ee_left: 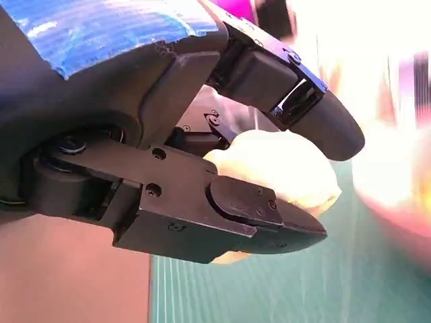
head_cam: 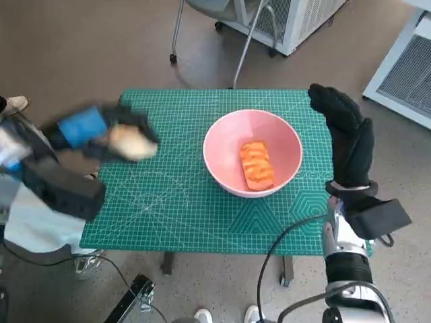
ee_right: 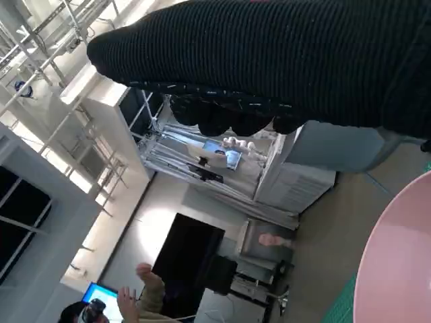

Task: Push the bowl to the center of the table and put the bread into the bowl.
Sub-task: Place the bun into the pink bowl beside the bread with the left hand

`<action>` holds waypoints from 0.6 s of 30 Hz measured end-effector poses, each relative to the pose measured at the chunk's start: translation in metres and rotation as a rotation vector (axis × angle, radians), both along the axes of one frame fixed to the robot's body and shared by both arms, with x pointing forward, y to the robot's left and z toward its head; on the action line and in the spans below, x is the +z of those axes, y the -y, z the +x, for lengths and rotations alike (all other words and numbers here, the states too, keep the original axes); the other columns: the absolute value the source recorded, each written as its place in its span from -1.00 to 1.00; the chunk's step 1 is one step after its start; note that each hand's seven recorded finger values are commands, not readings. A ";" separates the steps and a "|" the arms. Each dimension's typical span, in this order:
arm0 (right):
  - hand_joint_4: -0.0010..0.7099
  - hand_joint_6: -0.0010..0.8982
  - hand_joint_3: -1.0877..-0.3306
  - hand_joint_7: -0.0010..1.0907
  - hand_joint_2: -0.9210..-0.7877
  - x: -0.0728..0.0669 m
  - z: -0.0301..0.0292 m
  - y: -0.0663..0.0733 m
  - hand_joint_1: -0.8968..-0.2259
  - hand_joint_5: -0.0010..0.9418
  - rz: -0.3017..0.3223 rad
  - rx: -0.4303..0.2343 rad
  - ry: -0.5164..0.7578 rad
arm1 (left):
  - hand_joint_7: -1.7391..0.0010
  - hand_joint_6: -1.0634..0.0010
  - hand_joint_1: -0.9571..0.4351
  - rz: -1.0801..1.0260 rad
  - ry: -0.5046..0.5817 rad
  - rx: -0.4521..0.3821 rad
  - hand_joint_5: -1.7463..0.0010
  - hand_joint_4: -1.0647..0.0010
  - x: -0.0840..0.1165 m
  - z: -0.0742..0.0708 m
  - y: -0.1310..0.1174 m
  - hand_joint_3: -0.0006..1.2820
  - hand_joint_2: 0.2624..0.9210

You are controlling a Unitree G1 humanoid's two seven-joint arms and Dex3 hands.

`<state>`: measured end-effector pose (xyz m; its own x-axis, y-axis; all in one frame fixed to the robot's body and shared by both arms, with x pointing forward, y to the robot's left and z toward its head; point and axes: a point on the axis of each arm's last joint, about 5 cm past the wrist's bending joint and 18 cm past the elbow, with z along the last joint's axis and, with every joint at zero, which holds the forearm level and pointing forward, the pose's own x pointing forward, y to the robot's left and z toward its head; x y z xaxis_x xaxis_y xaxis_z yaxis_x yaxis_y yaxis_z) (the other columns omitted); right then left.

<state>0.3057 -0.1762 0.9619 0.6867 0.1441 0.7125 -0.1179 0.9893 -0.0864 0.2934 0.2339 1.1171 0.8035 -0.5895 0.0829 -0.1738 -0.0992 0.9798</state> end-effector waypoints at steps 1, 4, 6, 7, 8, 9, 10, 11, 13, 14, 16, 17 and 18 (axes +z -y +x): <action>0.15 -0.85 -0.17 0.42 -1.00 0.000 0.0001 0.000 0.02 -0.99 -0.003 0.002 0.000 | -0.21 -0.43 0.38 -0.009 0.014 -0.017 -0.44 -0.09 0.003 0.001 0.006 -0.90 0.99; 0.15 -0.86 -0.17 0.42 -1.00 0.000 0.0002 -0.001 0.02 -1.00 -0.011 0.004 -0.001 | -0.23 -0.42 0.38 -0.018 0.037 -0.068 -0.41 -0.10 0.007 0.006 0.022 -0.90 0.99; 0.14 -0.87 -0.17 0.42 -1.00 0.000 0.0002 -0.001 0.02 -1.00 -0.012 0.004 -0.001 | -0.24 -0.41 0.38 -0.012 0.050 -0.104 -0.41 -0.10 0.008 0.011 0.034 -0.91 0.99; 0.14 -0.87 -0.17 0.42 -1.00 0.000 0.0003 -0.001 0.02 -1.00 -0.013 0.005 -0.001 | -0.25 -0.40 0.38 -0.007 0.053 -0.122 -0.42 -0.09 0.009 0.013 0.040 -0.90 1.00; 0.14 -0.87 -0.17 0.42 -1.00 0.000 0.0003 -0.001 0.02 -1.00 -0.013 0.005 -0.002 | -0.25 -0.39 0.38 -0.003 0.053 -0.137 -0.42 -0.09 0.008 0.015 0.045 -0.90 1.00; 0.14 -0.88 -0.17 0.42 -1.00 0.000 0.0003 -0.001 0.02 -1.00 -0.013 0.005 -0.002 | -0.25 -0.38 0.38 -0.002 0.053 -0.152 -0.42 -0.09 0.008 0.018 0.050 -0.89 1.00; 0.14 -0.88 -0.17 0.43 -1.00 0.000 0.0003 -0.001 0.02 -1.00 -0.014 0.005 -0.002 | -0.26 -0.37 0.38 0.001 0.053 -0.165 -0.43 -0.08 0.007 0.020 0.055 -0.89 1.00; 0.14 -0.88 -0.17 0.43 -1.00 0.000 0.0003 -0.001 0.02 -1.00 -0.014 0.005 -0.002 | -0.29 -0.34 0.38 0.002 0.051 -0.179 -0.42 -0.07 0.005 0.022 0.060 -0.88 1.00; 0.14 -0.88 -0.17 0.43 -1.00 0.001 0.0003 0.000 0.02 -1.00 -0.016 0.002 -0.002 | -0.37 -0.30 0.38 0.007 0.053 -0.204 -0.38 -0.06 0.003 0.028 0.069 -0.85 1.00; 0.14 -0.88 -0.17 0.43 -1.00 0.001 0.0003 0.001 0.02 -1.00 -0.018 0.001 -0.002 | -0.41 -0.27 0.37 0.014 0.055 -0.214 -0.35 -0.06 0.001 0.030 0.074 -0.84 1.00; 0.14 -0.88 -0.17 0.43 -1.00 0.001 0.0002 0.002 0.03 -1.00 -0.020 -0.001 -0.001 | -0.45 -0.25 0.37 0.029 0.052 -0.232 -0.34 -0.04 -0.002 0.035 0.084 -0.82 1.00; 0.14 -0.89 -0.17 0.43 -1.00 0.001 0.0002 0.002 0.02 -1.00 -0.020 -0.002 -0.001 | -0.47 -0.24 0.37 0.039 0.050 -0.240 -0.33 -0.03 -0.004 0.037 0.090 -0.81 1.00; 0.14 -0.89 -0.17 0.44 -1.00 0.001 0.0002 0.002 0.02 -1.00 -0.021 -0.002 0.000 | -0.47 -0.24 0.37 0.044 0.048 -0.246 -0.33 -0.02 -0.005 0.039 0.093 -0.81 1.00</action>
<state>0.3060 -0.1782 0.9632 0.6873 0.1575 0.7090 -0.1160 0.9875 -0.1069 0.3321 0.1405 1.1125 0.6313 -0.7706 0.0874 -0.2444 -0.0908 0.9654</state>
